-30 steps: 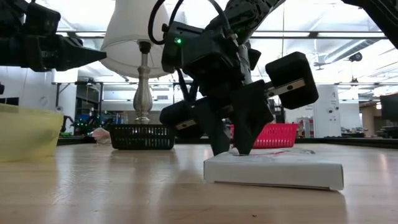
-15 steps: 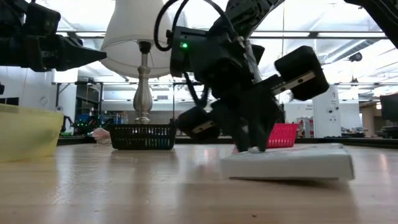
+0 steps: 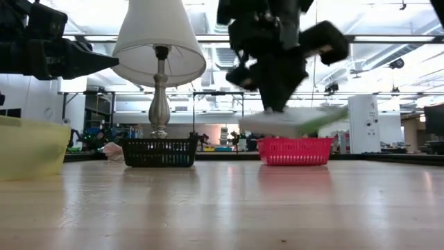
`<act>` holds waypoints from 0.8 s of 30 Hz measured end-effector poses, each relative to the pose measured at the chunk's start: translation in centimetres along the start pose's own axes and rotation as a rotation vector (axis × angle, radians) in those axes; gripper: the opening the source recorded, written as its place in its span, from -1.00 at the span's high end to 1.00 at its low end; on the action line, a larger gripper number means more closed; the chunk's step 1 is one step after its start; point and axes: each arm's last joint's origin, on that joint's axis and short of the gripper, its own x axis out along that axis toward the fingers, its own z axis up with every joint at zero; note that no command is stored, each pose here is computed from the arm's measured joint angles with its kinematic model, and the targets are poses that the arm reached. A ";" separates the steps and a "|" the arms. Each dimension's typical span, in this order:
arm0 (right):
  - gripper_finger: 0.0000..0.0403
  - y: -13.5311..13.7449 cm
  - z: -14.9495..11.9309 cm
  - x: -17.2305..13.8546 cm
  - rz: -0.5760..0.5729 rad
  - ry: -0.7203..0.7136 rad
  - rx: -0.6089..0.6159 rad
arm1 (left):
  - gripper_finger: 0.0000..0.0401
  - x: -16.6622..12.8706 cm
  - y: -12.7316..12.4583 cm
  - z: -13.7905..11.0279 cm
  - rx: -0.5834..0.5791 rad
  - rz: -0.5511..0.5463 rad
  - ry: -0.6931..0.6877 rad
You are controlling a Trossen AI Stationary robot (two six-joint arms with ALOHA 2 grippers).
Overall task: Pick and place items into bin
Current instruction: Put the card reader box into the red bin
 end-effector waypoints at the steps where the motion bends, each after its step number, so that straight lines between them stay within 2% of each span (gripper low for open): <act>1: 0.94 0.0 -0.3 -1.1 -0.077 0.029 0.032 | 0.96 0.0 0.0 0.0 0.000 0.000 0.000; 4: 0.94 0.0 -1.7 -3.8 -0.279 0.130 0.108 | 0.96 0.0 0.0 0.0 0.000 0.000 0.001; 7: 0.94 -0.1 -3.1 -6.8 -0.453 0.117 0.219 | 0.96 0.0 0.0 0.0 0.000 0.000 -0.001; 10: 0.94 -0.5 -4.9 -8.8 -0.564 0.076 0.318 | 0.96 0.0 0.0 0.0 0.000 0.000 -0.001; 15: 0.94 -1.3 -8.5 -9.5 -0.659 -0.001 0.408 | 0.96 0.0 0.0 0.0 0.000 0.000 -0.001; 24: 0.94 -3.2 -14.7 -6.8 -0.762 -0.010 0.382 | 0.96 0.0 0.0 0.0 0.000 0.001 0.000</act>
